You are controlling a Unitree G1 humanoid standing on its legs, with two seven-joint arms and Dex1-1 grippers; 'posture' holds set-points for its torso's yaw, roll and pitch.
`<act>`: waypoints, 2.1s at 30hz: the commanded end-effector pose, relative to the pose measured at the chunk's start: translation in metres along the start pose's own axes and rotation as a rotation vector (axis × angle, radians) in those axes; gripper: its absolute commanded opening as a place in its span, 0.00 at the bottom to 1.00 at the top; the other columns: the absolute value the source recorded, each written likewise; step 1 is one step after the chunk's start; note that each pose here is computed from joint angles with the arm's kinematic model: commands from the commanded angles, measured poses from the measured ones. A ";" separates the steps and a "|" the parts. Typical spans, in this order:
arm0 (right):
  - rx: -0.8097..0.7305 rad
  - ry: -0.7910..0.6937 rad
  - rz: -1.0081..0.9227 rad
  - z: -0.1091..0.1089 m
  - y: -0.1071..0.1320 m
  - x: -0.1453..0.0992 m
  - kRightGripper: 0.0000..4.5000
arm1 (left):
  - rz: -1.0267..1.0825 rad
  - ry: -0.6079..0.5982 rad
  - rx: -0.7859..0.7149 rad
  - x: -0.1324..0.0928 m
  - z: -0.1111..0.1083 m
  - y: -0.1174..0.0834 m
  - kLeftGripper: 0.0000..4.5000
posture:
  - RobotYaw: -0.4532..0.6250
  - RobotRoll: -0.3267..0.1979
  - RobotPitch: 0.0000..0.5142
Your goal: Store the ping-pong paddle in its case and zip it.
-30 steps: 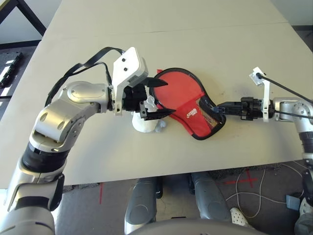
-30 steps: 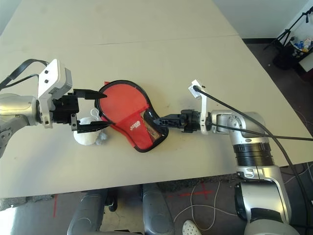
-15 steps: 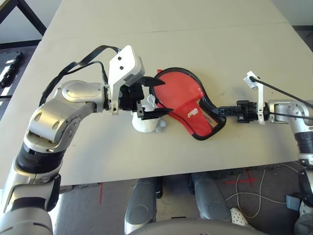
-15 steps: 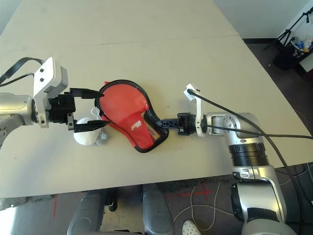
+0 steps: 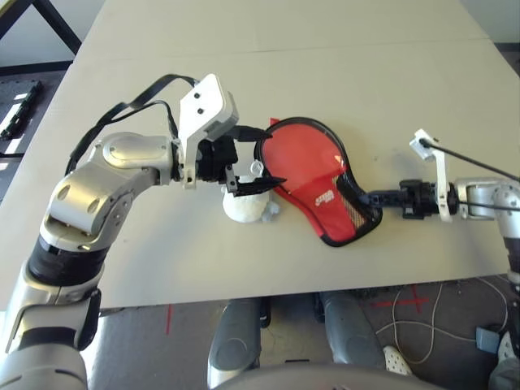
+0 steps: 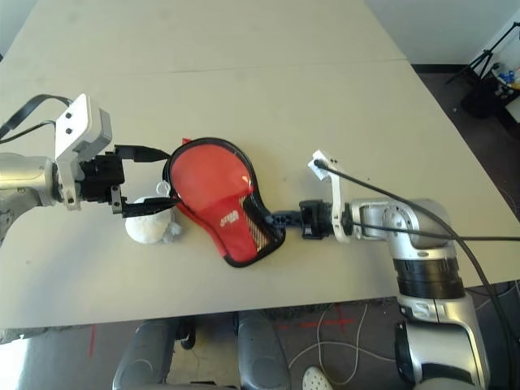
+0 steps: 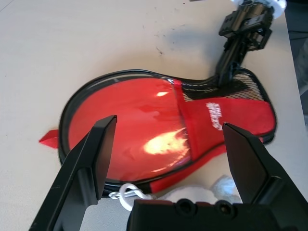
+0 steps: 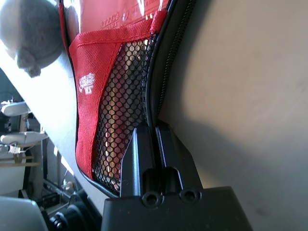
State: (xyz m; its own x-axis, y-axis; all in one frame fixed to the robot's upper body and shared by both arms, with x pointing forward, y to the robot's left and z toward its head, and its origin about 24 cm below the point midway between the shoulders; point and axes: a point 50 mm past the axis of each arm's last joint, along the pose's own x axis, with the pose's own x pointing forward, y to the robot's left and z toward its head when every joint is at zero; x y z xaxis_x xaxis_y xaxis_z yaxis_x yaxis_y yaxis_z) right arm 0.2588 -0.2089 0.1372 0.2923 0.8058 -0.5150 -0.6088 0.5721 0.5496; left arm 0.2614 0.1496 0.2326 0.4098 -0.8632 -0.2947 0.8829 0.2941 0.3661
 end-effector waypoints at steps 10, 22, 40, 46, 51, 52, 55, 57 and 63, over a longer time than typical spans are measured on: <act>0.022 -0.001 0.005 -0.004 0.005 -0.011 0.18 | -0.015 0.002 0.005 0.004 -0.003 0.000 1.00 | 0.44 0.62 0.52; -0.222 -0.126 -0.017 0.047 0.004 -0.049 0.99 | 0.004 0.025 0.000 -0.005 -0.004 0.004 1.00 | 0.44 0.62 0.52; -0.936 -0.169 0.135 0.096 0.012 0.035 0.99 | 0.053 0.133 -0.064 -0.030 -0.012 0.003 1.00 | 0.49 0.62 0.51; -0.974 -0.093 0.171 0.083 0.003 0.051 0.99 | 0.057 0.138 -0.082 -0.029 -0.015 0.000 1.00 | 0.49 0.62 0.51; -1.008 -0.005 0.183 0.071 -0.004 0.062 0.99 | 0.053 0.150 -0.098 -0.029 -0.017 -0.002 1.00 | 0.49 0.62 0.52; -1.013 0.012 0.185 0.068 -0.006 0.063 0.99 | 0.051 0.152 -0.101 -0.029 -0.017 -0.002 1.00 | 0.49 0.62 0.52; -1.014 0.048 0.188 0.063 -0.009 0.067 0.99 | 0.045 0.174 -0.120 -0.031 -0.018 -0.005 1.00 | 0.50 0.62 0.53; -1.013 0.054 0.187 0.062 -0.010 0.069 0.99 | 0.038 0.197 -0.137 -0.032 -0.021 -0.007 1.00 | 0.50 0.62 0.53; -1.005 0.048 0.168 0.063 -0.012 0.072 0.99 | 0.029 0.337 -0.168 -0.041 -0.038 -0.013 1.00 | 0.51 0.62 0.54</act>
State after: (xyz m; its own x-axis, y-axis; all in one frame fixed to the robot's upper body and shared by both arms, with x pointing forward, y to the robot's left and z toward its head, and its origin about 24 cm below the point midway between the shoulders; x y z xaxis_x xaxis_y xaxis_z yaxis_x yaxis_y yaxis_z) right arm 0.3351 -0.1461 0.1526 0.1428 0.8710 -0.4701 -0.9717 0.0330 -0.2341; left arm 0.2446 0.1960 0.2121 0.4790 -0.7000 -0.5297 0.8764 0.4163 0.2423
